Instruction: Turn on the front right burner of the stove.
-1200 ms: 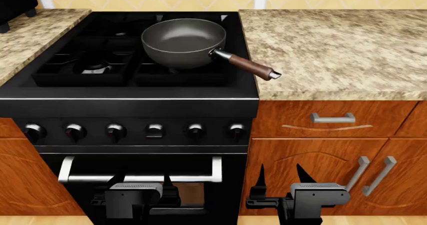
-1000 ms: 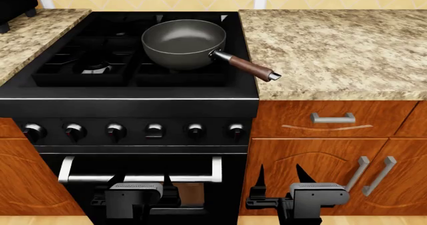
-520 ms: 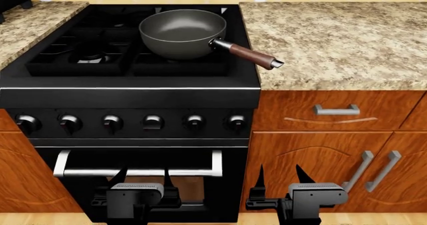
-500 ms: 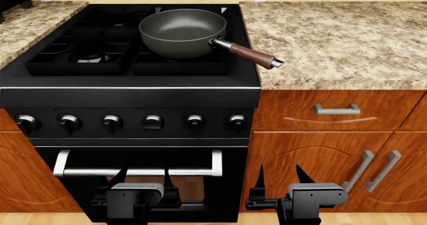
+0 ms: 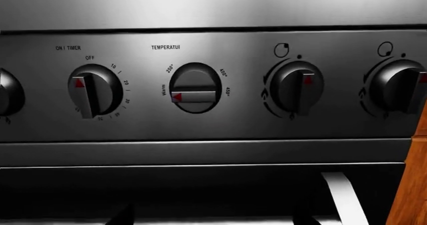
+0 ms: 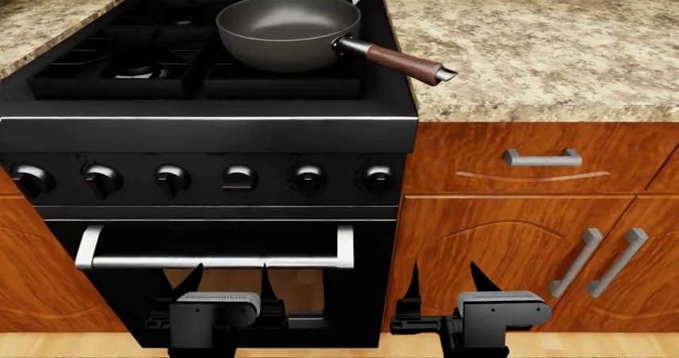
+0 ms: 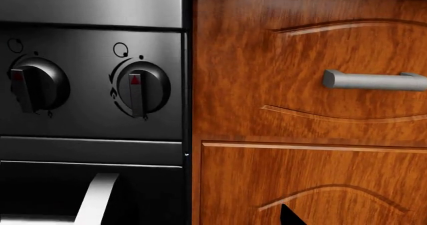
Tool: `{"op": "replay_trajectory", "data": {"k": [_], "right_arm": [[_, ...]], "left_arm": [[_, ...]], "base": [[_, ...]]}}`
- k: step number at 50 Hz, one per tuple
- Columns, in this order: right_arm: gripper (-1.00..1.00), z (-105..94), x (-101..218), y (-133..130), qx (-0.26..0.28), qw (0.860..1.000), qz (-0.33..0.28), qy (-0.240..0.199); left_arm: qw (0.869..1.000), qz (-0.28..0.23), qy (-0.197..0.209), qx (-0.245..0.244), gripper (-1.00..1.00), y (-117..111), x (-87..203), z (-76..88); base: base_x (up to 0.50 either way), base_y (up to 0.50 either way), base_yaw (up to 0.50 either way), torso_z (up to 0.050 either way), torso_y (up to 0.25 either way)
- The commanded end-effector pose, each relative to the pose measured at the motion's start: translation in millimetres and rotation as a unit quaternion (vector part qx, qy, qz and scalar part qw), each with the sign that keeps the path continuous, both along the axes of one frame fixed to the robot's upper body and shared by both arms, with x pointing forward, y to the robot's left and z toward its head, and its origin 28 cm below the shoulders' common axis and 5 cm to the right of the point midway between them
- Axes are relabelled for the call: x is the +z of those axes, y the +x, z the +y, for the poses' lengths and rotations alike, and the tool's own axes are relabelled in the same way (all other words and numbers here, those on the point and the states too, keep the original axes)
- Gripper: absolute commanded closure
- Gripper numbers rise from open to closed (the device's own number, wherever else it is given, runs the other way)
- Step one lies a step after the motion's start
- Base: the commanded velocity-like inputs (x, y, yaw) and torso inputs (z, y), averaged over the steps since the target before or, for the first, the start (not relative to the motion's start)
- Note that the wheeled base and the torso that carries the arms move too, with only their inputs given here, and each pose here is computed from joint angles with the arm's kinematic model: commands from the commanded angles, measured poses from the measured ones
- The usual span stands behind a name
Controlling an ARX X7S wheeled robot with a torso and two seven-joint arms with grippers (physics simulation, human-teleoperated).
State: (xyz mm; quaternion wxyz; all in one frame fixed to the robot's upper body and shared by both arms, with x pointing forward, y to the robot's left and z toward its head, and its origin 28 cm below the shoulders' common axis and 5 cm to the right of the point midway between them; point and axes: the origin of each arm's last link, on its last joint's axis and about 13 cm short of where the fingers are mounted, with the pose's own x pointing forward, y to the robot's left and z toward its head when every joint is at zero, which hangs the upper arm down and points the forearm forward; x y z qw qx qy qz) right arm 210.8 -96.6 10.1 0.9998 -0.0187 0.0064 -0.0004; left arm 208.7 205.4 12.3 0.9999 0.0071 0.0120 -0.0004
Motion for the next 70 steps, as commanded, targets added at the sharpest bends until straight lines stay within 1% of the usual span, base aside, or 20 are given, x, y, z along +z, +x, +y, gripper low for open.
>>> {"op": "replay_trajectory", "data": {"k": [1, 9, 15, 18, 23, 28, 30, 34, 42, 49, 58, 62, 70], "right_arm": [[-1.0, -0.1, -0.1, 0.4, -0.002, 1.0, 0.003, 0.003], [-1.0, 0.3, -0.4, 0.5, -0.002, 1.0, 0.003, 0.0], [-1.0, 0.3, 0.3, 1.0, -0.005, 1.0, -0.001, -0.001], [-1.0, 1.3, 6.1, 1.0, -0.02, 1.0, -0.01, -0.004], [-1.0, 7.1, 35.9, -0.4, -0.026, 1.0, -0.015, 0.008], [-1.0, 16.8, 71.9, 1.3, -0.023, 0.999, -0.026, 0.003], [-1.0, 21.9, 85.6, 4.5, -0.021, 0.999, -0.03, -0.006], [-1.0, 31.2, 98.0, 15.2, -0.014, 1.0, -0.024, -0.012], [-1.0, 48.2, 105.2, 34.4, -0.002, 1.0, -0.009, -0.017], [-1.0, 61.6, 101.4, 40.0, 0.007, 1.0, 0.005, -0.022], [-1.0, 73.0, 100.2, 57.1, -0.012, 1.0, 0.01, -0.018], [-1.0, 75.0, 97.4, 65.7, -0.021, 1.0, 0.015, -0.015], [-1.0, 81.5, 100.3, 82.1, -0.022, 0.999, 0.017, -0.021]], "left_arm": [[1.0, 0.001, 0.0, -0.001, -1.0, 0.4, 0.0, -0.2], [1.0, -0.001, -0.001, -0.003, -1.0, 0.9, 0.1, -0.3], [1.0, -0.006, -0.003, -0.006, -1.0, 0.8, 0.7, -0.6], [1.0, -0.004, -0.003, -0.006, -1.0, 0.8, 0.7, -0.6], [1.0, -0.001, -0.004, -0.005, -1.0, 1.3, 0.1, -0.4], [1.0, 0.004, -0.002, -0.004, -1.0, 1.9, -0.3, -0.4], [1.0, 0.006, -0.001, -0.004, -1.0, 2.4, -0.6, -0.5], [1.0, 0.008, -0.001, -0.004, -1.0, 2.9, -1.0, -0.4], [1.0, 0.01, 0.0, -0.005, -1.0, 3.5, -1.3, -0.6], [1.0, 0.01, -0.001, -0.006, -1.0, 3.7, -1.5, -0.7], [1.0, 0.012, -0.001, -0.006, -1.0, 3.8, -1.9, -0.6], [1.0, 0.013, -0.001, -0.006, -1.0, 4.0, -2.0, -0.6], [1.0, 0.014, 0.0, -0.006, -1.0, 4.0, -2.3, -0.6]], "base": [[0.0, 0.0, 0.0, -0.05, 0.0], [0.0, 0.0, 0.0, -0.05, 0.0], [0.0, 0.0, 0.0, 0.0, 0.0], [0.0, 0.0, 0.0, 0.0, 0.0], [0.0, 0.0, 0.0, 0.0, 0.0], [0.0, 0.0, 0.0, 0.0, 0.0], [0.0, 0.0, 0.0, 0.0, 0.0], [0.0, 0.0, 0.0, 0.0, 0.0], [0.0, 0.0, 0.0, 0.0, 0.0], [0.0, 0.0, 0.0, 0.0, 0.0], [0.0, 0.0, 0.0, 0.0, 0.0], [0.0, 0.0, 0.0, 0.0, 0.0], [0.0, 0.0, 0.0, 0.0, 0.0]]}}
